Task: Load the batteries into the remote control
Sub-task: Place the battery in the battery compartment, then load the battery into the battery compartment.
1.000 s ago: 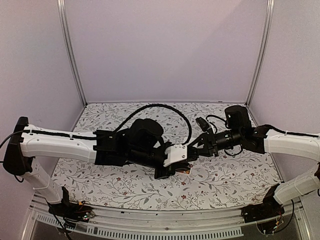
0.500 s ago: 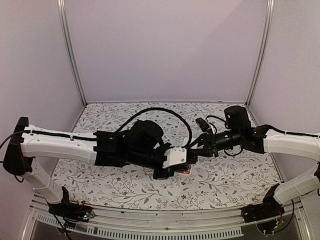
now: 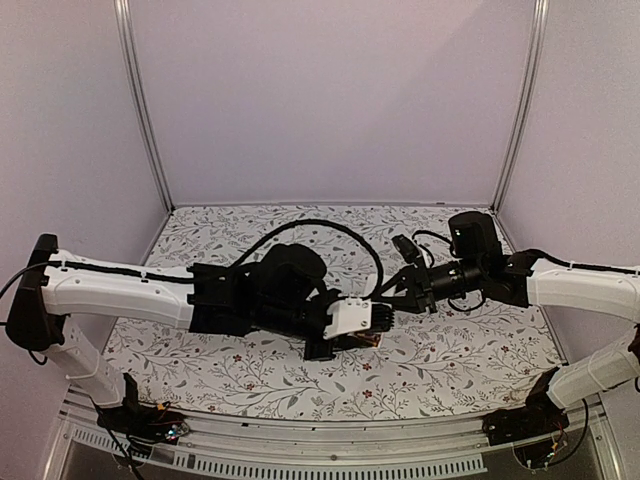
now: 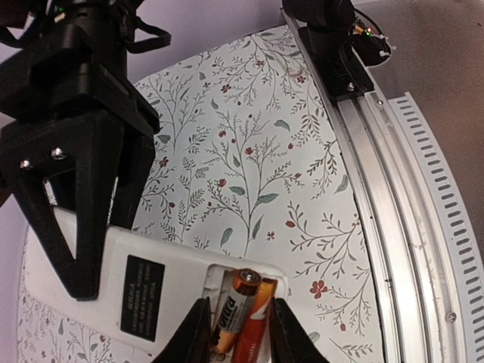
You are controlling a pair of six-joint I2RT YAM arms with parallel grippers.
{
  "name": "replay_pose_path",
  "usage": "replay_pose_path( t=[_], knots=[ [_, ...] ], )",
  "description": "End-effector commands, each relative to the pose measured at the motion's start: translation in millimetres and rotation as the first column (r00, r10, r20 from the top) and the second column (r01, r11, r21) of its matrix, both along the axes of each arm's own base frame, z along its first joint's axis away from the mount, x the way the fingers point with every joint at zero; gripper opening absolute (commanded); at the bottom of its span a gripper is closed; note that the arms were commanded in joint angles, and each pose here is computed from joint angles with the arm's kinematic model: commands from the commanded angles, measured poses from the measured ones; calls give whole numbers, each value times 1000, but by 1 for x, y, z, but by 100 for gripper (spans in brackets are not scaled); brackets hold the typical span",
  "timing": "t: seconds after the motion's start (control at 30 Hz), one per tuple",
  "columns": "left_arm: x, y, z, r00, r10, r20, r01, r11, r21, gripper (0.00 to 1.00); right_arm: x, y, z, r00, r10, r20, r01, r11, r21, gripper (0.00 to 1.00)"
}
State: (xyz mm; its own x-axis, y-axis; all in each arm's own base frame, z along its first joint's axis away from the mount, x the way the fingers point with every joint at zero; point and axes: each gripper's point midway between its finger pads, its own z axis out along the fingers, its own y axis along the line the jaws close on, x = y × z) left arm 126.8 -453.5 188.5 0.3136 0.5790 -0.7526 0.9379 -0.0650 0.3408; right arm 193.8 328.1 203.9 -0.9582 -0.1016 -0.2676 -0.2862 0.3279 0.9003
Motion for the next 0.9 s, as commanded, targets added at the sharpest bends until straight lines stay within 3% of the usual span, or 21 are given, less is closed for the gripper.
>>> replay_pose_path(
  t=[0.0, 0.33, 0.47, 0.53, 0.63, 0.77, 0.87],
  knots=[
    [0, 11, -10, 999, 30, -22, -29, 999, 35, 35, -7, 4, 5, 999, 36, -8, -35, 999, 30, 0],
    [6, 15, 34, 995, 101, -28, -103, 989, -110, 70, -5, 4, -1, 1000, 29, -12, -29, 999, 20, 0],
    [20, 28, 67, 974, 221, -52, -227, 946, -232, 99, -4, 4, -3, 1000, 25, -10, -25, 1000, 18, 0],
    [36, 40, 89, 943, 323, -80, -332, 891, -310, 100, -2, 4, -4, 1000, 20, -3, -20, 1000, 18, 0],
    [54, 56, 97, 880, 403, -251, -470, 815, -340, 99, 1, 5, 0, 1000, 11, 10, -12, 999, 30, 0],
    [63, 64, 77, 789, 411, -456, -546, 810, -215, 100, 9, 5, 10, 999, -14, 40, 12, 999, 52, 0],
    [59, 63, 73, 735, 385, -557, -566, 801, -193, 100, 14, 4, 19, 998, -27, 60, 22, 997, 70, 0]
  ],
)
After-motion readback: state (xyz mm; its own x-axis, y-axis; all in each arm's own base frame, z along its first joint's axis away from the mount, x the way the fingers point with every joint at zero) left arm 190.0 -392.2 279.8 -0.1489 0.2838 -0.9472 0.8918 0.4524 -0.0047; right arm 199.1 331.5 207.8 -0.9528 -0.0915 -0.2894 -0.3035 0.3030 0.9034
